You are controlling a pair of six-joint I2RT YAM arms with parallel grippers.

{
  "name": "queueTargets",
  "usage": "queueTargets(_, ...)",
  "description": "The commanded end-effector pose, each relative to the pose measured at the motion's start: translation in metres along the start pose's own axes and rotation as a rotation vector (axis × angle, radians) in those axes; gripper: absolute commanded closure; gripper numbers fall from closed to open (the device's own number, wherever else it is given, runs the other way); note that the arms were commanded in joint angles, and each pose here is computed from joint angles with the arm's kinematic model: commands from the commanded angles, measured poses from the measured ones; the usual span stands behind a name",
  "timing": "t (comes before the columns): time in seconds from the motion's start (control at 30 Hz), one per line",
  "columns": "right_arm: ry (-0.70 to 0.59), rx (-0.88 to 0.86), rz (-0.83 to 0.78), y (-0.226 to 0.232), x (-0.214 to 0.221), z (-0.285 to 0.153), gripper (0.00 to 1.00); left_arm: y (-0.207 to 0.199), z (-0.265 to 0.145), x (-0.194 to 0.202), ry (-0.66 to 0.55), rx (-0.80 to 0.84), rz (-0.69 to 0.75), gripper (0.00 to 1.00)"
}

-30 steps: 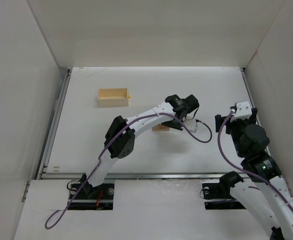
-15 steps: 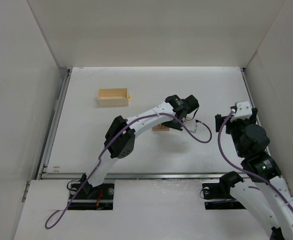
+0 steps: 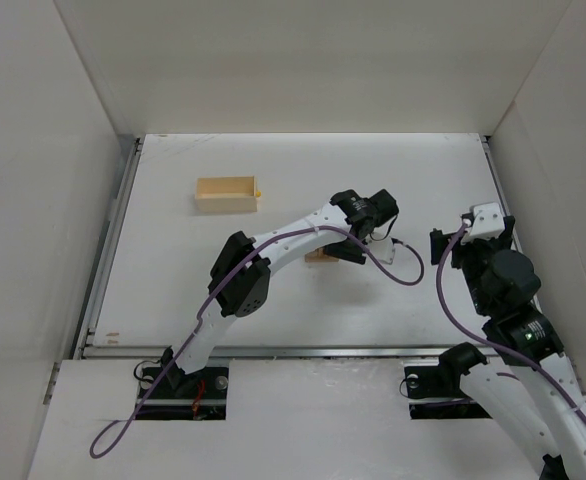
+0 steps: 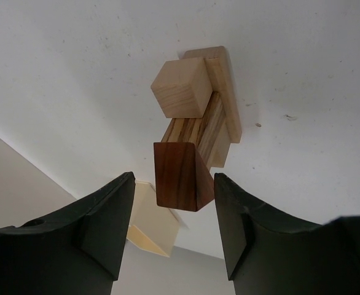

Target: Build the wood block tower

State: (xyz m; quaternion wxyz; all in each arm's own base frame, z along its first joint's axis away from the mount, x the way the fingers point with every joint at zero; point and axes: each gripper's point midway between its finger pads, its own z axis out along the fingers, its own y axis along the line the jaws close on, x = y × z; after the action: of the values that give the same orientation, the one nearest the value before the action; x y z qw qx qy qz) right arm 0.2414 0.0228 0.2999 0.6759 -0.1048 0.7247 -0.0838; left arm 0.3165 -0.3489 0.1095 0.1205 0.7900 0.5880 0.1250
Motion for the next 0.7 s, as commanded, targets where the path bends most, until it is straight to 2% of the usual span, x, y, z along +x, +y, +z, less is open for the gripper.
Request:
queueTargets(0.0,-0.065,0.0,0.023,-0.001,-0.017,-0.001,0.0,0.007,-0.004,0.006,0.009,-0.023,-0.027,0.49)
queueTargets(0.27,-0.073,0.002,0.027,-0.002,-0.016,-0.001,0.0,0.008,-0.046,-0.008,-0.16,-0.005,-0.119,0.49)
queueTargets(0.67,-0.085,-0.006,0.031,0.0,-0.017,-0.002,0.0,0.004,-0.065,0.027,-0.306,0.112,-0.262,0.44)
